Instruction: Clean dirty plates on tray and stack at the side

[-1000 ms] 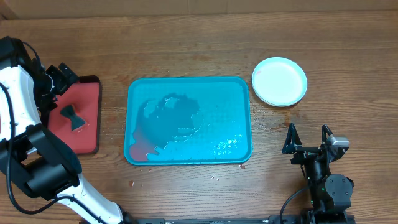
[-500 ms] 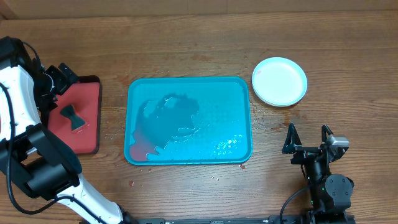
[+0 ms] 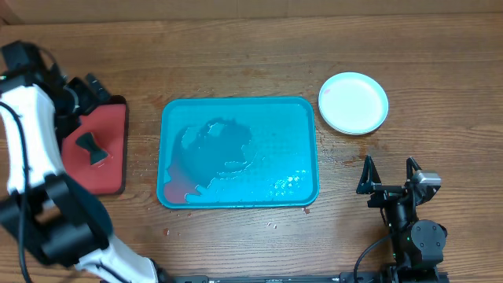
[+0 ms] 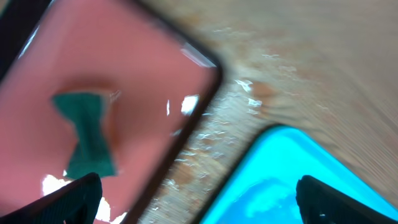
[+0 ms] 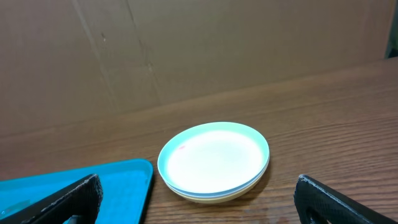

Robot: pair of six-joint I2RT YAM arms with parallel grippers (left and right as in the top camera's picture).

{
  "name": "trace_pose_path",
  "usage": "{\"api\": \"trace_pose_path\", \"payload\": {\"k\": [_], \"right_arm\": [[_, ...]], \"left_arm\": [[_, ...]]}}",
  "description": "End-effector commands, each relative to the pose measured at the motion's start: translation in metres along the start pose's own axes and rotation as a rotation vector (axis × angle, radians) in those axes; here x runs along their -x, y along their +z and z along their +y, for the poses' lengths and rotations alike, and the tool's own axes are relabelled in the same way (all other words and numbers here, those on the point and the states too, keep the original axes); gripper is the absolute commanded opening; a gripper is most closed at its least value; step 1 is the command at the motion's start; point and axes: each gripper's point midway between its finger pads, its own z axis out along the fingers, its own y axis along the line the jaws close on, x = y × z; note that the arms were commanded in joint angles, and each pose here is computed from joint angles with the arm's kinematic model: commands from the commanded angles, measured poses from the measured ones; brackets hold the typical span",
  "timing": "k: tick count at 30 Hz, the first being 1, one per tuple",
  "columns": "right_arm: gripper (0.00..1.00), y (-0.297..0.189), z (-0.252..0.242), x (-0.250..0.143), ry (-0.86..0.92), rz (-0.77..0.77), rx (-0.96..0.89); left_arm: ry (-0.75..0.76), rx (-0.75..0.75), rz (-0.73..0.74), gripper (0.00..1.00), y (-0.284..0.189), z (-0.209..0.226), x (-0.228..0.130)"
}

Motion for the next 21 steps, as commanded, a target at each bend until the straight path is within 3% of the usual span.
{"api": "trace_pose_path", "payload": {"k": [1,6,11,17,21], "right_arm": [[1.0,0.001,-0.002,-0.003,-0.004,0.003,-0.008],[1.0,0.001,-0.002,-0.003,-0.004,0.003,-0.008],[1.0,0.001,-0.002,-0.003,-0.004,0.003,-0.008],[1.0,0.001,-0.002,-0.003,-0.004,0.003,-0.008],[1.0,0.001,-0.002,-0.003,-0.004,0.003,-0.008]], "left_arm": [[0.206,-0.058,-0.192,1.0,-0.066,-0.043,-0.02],[0.291,0.0,-0.355,1.0,-0.1,-0.038,-0.069],[0.315,-0.019,-0.411,1.0,-0.118,-0.021,-0.119],[0.313,-0.037,-0.503,1.0,-0.126,-0.009,-0.137],[0.332,-0.128,-0.588,1.0,-0.103,-0.007,-0.157]]}}
